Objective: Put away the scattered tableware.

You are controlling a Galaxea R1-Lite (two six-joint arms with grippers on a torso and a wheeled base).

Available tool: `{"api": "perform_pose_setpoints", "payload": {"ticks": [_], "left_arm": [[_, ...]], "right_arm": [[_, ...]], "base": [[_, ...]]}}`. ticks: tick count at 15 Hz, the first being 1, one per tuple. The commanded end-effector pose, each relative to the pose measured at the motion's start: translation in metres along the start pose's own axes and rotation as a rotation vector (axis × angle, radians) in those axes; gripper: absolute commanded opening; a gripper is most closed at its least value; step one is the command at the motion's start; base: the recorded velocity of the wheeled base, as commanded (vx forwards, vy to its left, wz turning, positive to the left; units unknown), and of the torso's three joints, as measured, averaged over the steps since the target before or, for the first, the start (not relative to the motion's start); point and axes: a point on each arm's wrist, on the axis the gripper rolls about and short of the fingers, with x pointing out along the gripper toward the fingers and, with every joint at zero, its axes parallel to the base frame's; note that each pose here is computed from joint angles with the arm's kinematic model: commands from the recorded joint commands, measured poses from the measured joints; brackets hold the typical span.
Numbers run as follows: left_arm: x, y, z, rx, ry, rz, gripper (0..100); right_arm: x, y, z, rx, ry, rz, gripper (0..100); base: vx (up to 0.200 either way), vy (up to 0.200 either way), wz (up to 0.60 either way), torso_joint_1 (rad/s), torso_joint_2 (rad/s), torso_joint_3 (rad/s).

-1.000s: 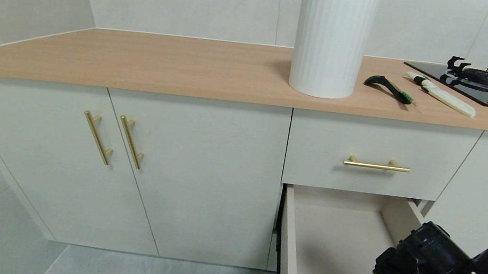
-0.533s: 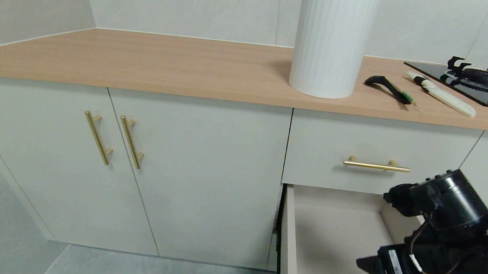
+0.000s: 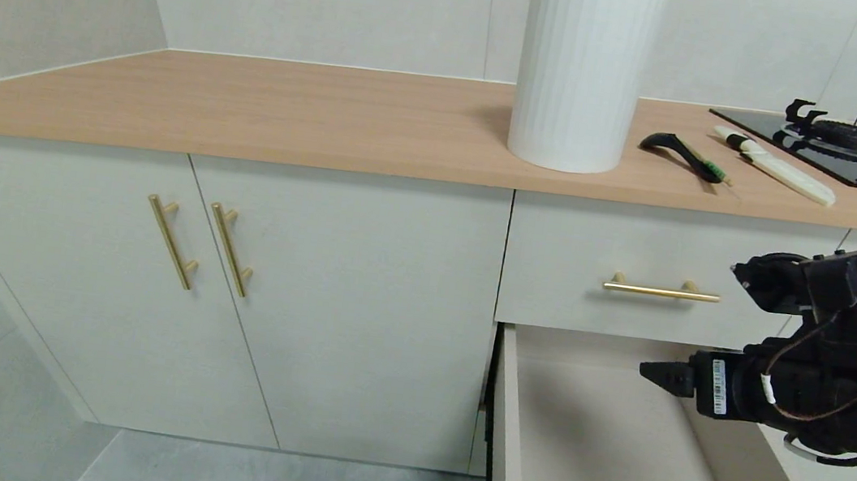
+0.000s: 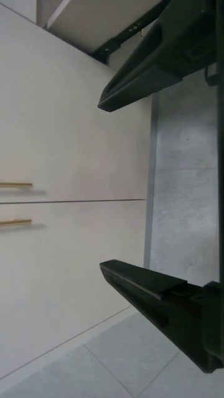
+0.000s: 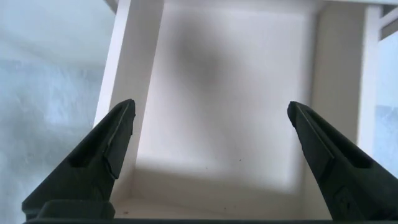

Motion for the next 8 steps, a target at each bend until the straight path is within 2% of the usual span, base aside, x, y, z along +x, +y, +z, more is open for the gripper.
{"api": "perform_pose_setpoints", "payload": {"ticks": [1, 5, 8], "left_arm": [[0.0001, 0.0, 0.0001, 0.001, 0.001, 0.001, 100], [0.0, 0.0, 0.0001, 0.0, -0.001, 0.002, 100], [0.0001, 0.0, 0.0001, -0.001, 0.001, 0.002, 100]], "right_arm": [[-0.0063, -0.0022, 0.0023, 0.006, -0.022, 0.0, 100], [-0.0103, -0.003, 0.0031, 0.006, -0.033, 0.004, 100], [-0.0095, -0.0031, 0.0021, 0.003, -0.029, 0.001, 100]], "base": [[0.0, 0.0, 0.0, 0.0, 0.0, 0.0], [0.0, 0.0, 0.0, 0.007, -0.03, -0.024], [0.0, 0.0, 0.0, 0.074, -0.24, -0.266]]}}
